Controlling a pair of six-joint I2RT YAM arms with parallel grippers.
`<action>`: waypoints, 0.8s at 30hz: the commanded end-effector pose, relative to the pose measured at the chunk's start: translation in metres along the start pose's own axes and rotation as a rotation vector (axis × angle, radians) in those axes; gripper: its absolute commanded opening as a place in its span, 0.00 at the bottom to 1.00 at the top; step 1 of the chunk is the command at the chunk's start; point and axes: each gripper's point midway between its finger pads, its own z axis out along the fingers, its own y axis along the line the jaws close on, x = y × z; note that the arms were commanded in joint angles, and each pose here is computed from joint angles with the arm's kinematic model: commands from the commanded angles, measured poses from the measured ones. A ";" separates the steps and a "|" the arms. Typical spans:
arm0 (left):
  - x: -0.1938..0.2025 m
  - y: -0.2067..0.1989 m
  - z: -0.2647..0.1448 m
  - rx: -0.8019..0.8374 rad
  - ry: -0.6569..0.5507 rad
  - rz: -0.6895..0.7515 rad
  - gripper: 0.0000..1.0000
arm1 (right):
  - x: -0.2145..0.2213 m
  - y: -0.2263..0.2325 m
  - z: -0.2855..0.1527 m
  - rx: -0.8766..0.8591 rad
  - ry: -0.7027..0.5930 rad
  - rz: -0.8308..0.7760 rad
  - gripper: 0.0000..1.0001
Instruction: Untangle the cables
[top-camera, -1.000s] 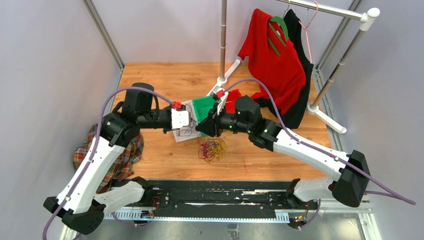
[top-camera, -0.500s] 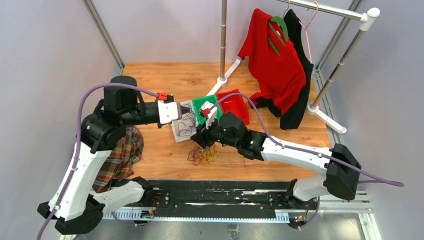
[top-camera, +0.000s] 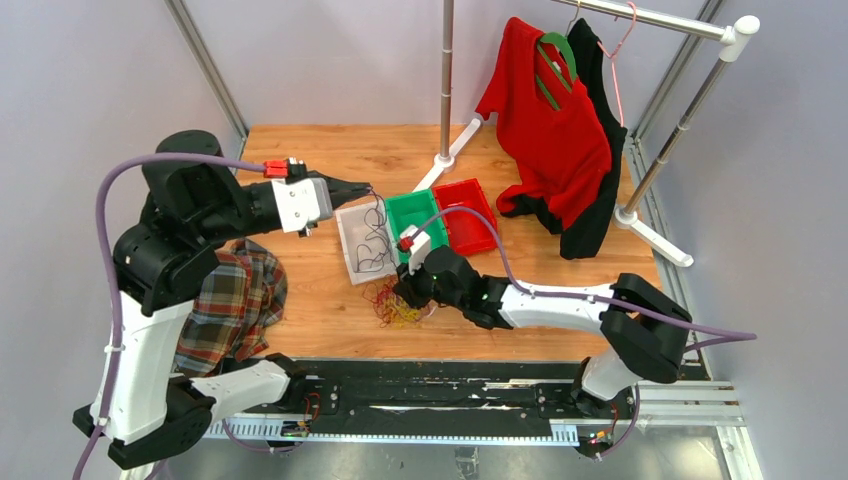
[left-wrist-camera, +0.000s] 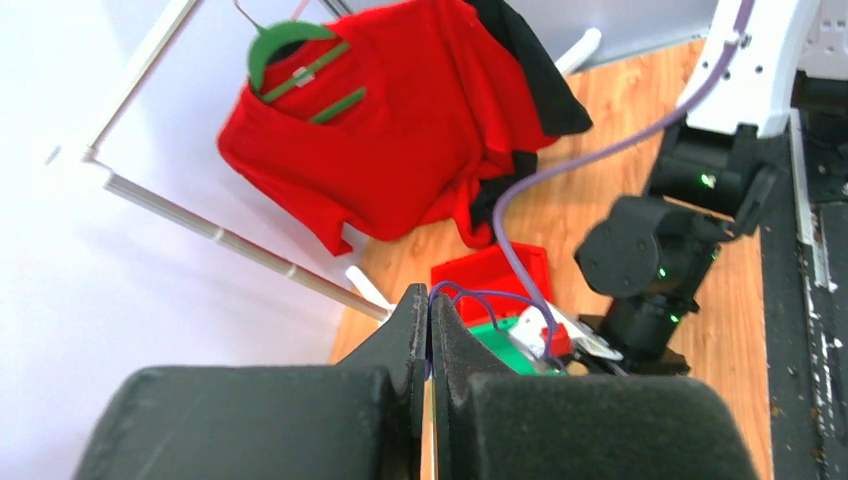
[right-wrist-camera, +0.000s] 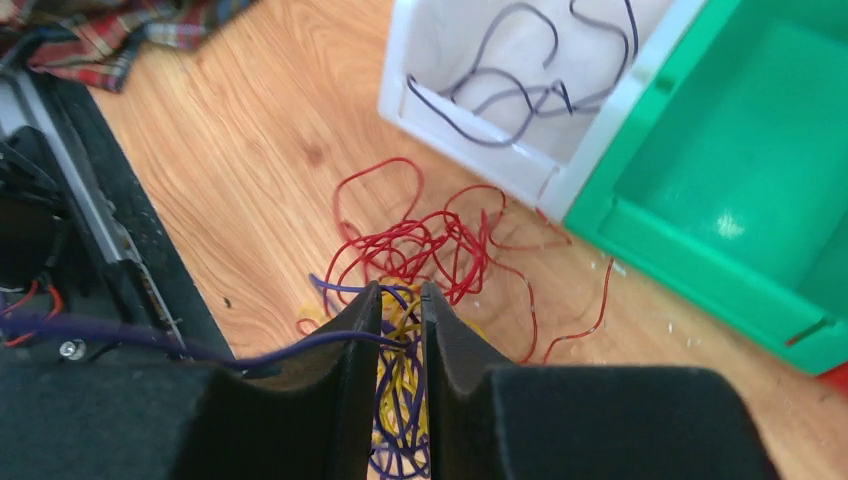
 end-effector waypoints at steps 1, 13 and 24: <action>-0.032 0.010 -0.007 -0.028 -0.073 0.022 0.00 | 0.018 -0.008 0.002 0.046 -0.002 0.061 0.21; -0.107 0.087 -0.034 -0.365 -0.253 0.110 0.00 | 0.068 -0.027 -0.017 0.137 0.046 0.143 0.33; -0.207 0.160 -0.107 -0.827 -0.564 0.355 0.00 | 0.080 -0.030 -0.032 0.166 0.039 0.187 0.37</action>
